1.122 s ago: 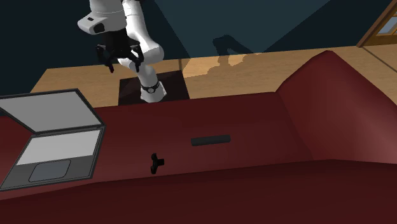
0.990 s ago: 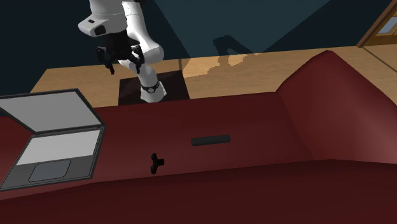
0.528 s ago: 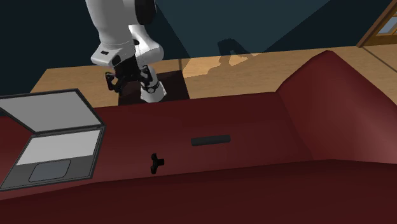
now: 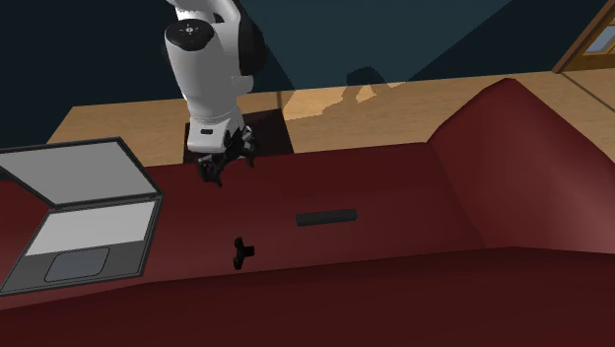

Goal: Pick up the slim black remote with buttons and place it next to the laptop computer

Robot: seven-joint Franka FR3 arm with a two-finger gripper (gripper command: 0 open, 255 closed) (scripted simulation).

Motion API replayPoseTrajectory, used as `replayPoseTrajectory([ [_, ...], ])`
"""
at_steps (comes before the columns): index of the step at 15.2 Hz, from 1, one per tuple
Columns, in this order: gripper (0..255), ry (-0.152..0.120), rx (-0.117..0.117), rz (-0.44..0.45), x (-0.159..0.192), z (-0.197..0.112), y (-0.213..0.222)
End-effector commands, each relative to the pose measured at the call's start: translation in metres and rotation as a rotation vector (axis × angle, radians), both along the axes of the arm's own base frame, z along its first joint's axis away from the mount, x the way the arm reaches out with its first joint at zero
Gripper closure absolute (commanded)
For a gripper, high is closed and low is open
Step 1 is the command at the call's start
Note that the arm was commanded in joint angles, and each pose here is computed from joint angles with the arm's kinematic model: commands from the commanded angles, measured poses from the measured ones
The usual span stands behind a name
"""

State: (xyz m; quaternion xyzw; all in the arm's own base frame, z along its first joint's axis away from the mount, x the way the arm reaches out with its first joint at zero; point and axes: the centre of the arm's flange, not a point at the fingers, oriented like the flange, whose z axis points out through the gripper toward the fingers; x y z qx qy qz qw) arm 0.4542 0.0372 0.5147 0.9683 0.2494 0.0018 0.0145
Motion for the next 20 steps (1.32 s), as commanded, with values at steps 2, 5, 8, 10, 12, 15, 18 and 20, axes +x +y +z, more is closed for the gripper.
replayPoseTrajectory([
  [2,0,0.019,0.010,0.126,0.026,-0.024,0.023],
  [5,0,0.039,0.019,0.247,0.047,-0.046,0.049],
  [8,0,0.058,0.029,0.368,0.065,-0.069,0.078],
  [10,0,0.071,0.036,0.449,0.074,-0.084,0.098],
  [12,0,0.084,0.042,0.530,0.082,-0.099,0.119],
  [15,0,0.104,0.052,0.652,0.089,-0.121,0.151],
  [18,0,0.123,0.061,0.773,0.092,-0.144,0.184],
  [20,0,0.136,0.068,0.854,0.092,-0.158,0.207],
])
